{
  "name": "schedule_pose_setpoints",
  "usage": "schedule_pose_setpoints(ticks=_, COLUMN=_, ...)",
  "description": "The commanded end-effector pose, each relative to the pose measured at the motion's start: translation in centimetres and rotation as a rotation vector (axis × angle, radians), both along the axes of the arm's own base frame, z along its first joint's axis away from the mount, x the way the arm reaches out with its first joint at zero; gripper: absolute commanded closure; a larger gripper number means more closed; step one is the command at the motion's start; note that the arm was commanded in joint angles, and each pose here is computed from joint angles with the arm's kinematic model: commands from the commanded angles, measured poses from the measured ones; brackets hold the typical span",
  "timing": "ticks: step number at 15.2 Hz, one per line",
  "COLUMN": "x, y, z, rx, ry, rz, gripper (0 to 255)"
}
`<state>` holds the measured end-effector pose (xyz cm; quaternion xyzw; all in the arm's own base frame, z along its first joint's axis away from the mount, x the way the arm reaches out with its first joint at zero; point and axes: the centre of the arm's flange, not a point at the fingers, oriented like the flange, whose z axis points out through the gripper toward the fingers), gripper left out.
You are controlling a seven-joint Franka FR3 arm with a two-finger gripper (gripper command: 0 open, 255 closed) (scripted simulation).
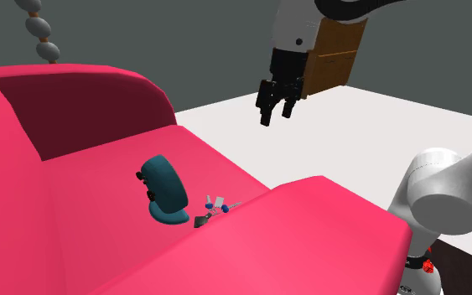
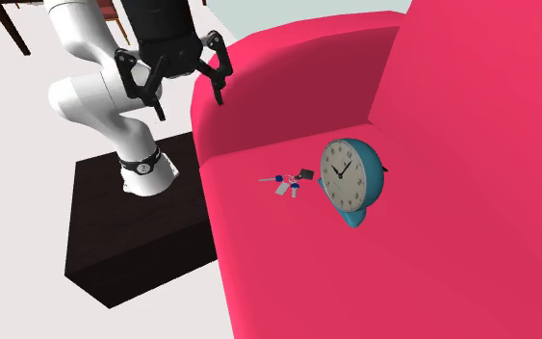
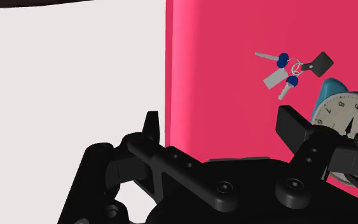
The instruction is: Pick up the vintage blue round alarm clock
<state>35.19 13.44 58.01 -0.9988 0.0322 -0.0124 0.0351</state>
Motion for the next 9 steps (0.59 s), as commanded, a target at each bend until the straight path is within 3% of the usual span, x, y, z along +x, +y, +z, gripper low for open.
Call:
schedule_pose_setpoints(ticks=1, x=1.2, y=2.5, z=-0.5, rx=-0.002, ry=-0.001, rz=-0.005, gripper=0)
schedule_pose_setpoints(ticks=9, x=6.0, y=11.9, z=-2.5, rx=-0.014, ry=-0.005, rz=-0.022, gripper=0)
